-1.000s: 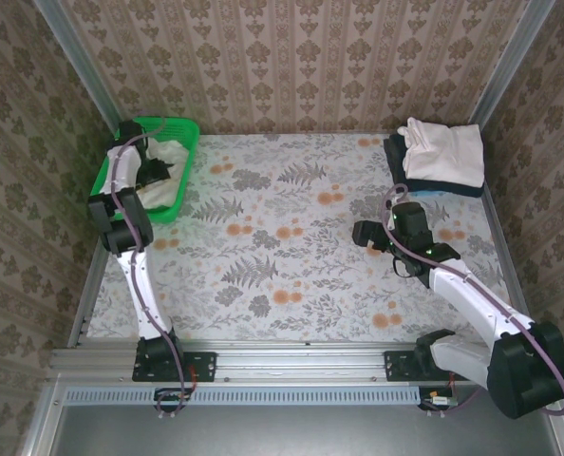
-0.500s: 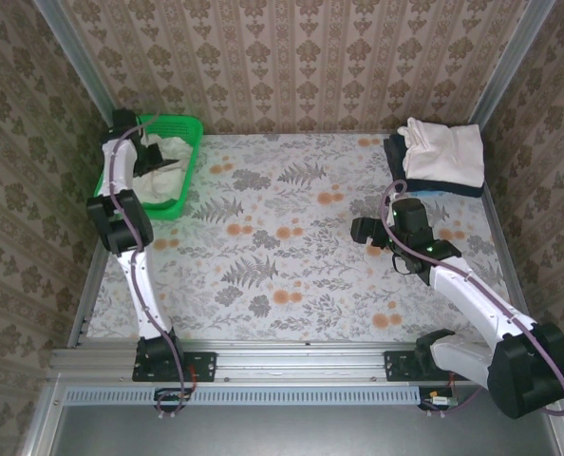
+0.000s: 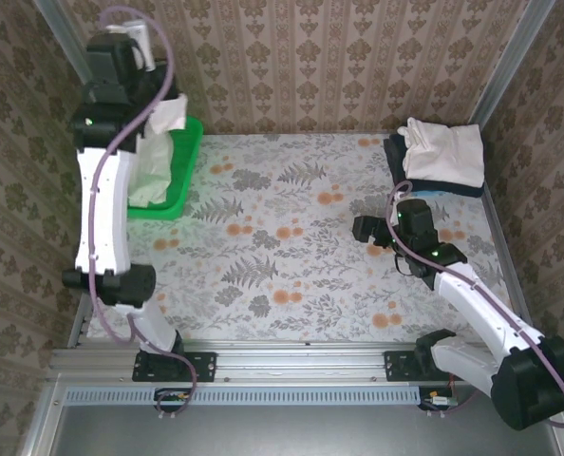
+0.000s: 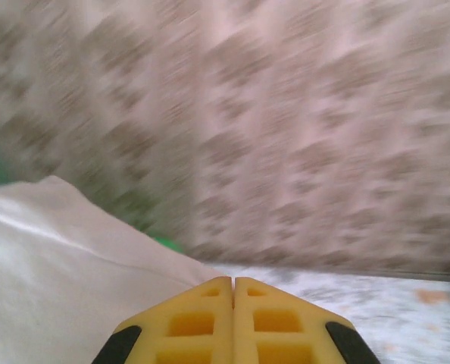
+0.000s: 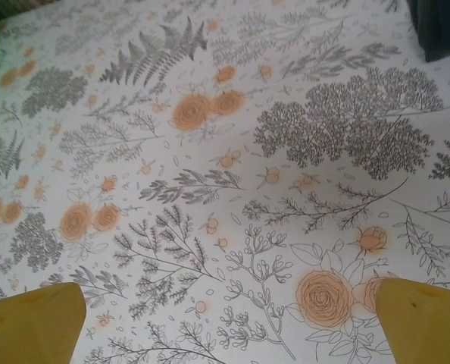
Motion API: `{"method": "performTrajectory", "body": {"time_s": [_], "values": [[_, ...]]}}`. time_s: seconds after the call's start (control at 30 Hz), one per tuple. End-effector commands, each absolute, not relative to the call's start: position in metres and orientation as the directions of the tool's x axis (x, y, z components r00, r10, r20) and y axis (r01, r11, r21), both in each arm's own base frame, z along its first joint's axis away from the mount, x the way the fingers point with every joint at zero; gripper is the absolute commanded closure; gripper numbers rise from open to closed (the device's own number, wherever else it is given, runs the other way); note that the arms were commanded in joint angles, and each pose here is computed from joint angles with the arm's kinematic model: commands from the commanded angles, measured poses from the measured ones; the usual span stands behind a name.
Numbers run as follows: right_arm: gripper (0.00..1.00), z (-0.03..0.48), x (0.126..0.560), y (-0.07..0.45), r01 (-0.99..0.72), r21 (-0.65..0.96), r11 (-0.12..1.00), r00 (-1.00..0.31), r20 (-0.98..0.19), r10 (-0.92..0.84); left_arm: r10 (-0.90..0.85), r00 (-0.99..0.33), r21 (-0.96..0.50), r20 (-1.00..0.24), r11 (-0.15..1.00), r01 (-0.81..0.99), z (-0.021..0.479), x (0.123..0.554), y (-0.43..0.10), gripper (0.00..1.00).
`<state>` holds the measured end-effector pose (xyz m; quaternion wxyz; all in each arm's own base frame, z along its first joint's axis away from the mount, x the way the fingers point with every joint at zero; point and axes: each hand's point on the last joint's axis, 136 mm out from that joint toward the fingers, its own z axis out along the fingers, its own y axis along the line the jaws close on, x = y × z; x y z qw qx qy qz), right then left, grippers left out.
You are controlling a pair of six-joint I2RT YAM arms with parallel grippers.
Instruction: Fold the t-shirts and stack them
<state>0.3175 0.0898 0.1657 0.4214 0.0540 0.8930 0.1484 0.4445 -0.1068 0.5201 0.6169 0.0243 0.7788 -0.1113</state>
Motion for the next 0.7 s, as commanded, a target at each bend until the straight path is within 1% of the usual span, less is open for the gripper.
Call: {"method": "performTrajectory", "body": {"time_s": [0.0, 0.07, 0.13, 0.17, 0.23, 0.3, 0.33, 0.37, 0.4, 0.43, 0.5, 0.57, 0.67], "values": [[0.0, 0.168, 0.31, 0.083, 0.0, 0.302, 0.953, -0.625, -0.745, 0.236, -0.009, -0.119, -0.047, -0.993, 0.945, 0.324, 0.547, 0.415, -0.175, 1.0], [0.0, 0.171, 0.306, 0.081, 0.005, 0.303, 0.953, -0.618, -0.749, 0.241, 0.0, -0.097, -0.042, -0.995, 0.9, 0.434, 0.55, 0.393, -0.22, 1.0], [0.0, 0.173, 0.302, 0.078, 0.009, 0.3, 0.954, -0.613, -0.752, 0.242, -0.022, -0.094, -0.069, -0.995, 0.842, 0.535, 0.554, 0.378, -0.247, 1.0], [0.0, 0.173, 0.3, 0.077, 0.011, 0.298, 0.955, -0.61, -0.755, 0.242, -0.037, -0.098, -0.085, -0.995, 0.83, 0.551, 0.553, 0.376, -0.255, 1.0], [0.0, 0.173, 0.296, 0.075, 0.015, 0.3, 0.954, -0.603, -0.758, 0.248, -0.049, -0.111, -0.101, -0.993, 0.842, 0.53, 0.543, 0.385, -0.26, 1.0], [0.0, 0.171, 0.293, 0.074, 0.017, 0.307, 0.951, -0.599, -0.759, 0.255, -0.039, -0.162, -0.115, -0.986, 0.862, 0.494, 0.519, 0.402, -0.26, 1.0], [0.0, 0.169, 0.291, 0.074, 0.019, 0.31, 0.95, -0.602, -0.756, 0.259, -0.041, -0.211, -0.138, -0.977, 0.871, 0.472, 0.501, 0.411, -0.256, 0.77], [0.0, 0.166, 0.29, 0.074, 0.017, 0.313, 0.95, -0.607, -0.751, 0.259, -0.04, -0.273, -0.168, -0.961, 0.87, 0.464, 0.479, 0.418, -0.256, 0.36], [0.0, 0.164, 0.288, 0.075, 0.016, 0.314, 0.949, -0.613, -0.747, 0.258, -0.034, -0.319, -0.186, -0.947, 0.868, 0.461, 0.458, 0.422, -0.257, 0.04], [0.0, 0.16, 0.287, 0.074, 0.021, 0.312, 0.95, -0.622, -0.74, 0.257, -0.022, -0.361, -0.189, -0.932, 0.88, 0.435, 0.432, 0.428, -0.254, 0.0], [0.0, 0.155, 0.285, 0.074, 0.026, 0.311, 0.95, -0.634, -0.73, 0.256, -0.006, -0.44, -0.178, -0.898, 0.92, 0.35, 0.383, 0.435, -0.239, 0.0], [0.0, 0.152, 0.284, 0.075, 0.028, 0.307, 0.951, -0.649, -0.718, 0.251, -0.006, -0.511, -0.172, -0.859, 0.946, 0.276, 0.336, 0.434, -0.218, 0.0], [0.0, 0.144, 0.281, 0.074, 0.042, 0.299, 0.953, -0.676, -0.694, 0.247, -0.018, -0.612, -0.206, -0.79, 0.95, 0.237, 0.27, 0.422, -0.199, 0.0]]}}
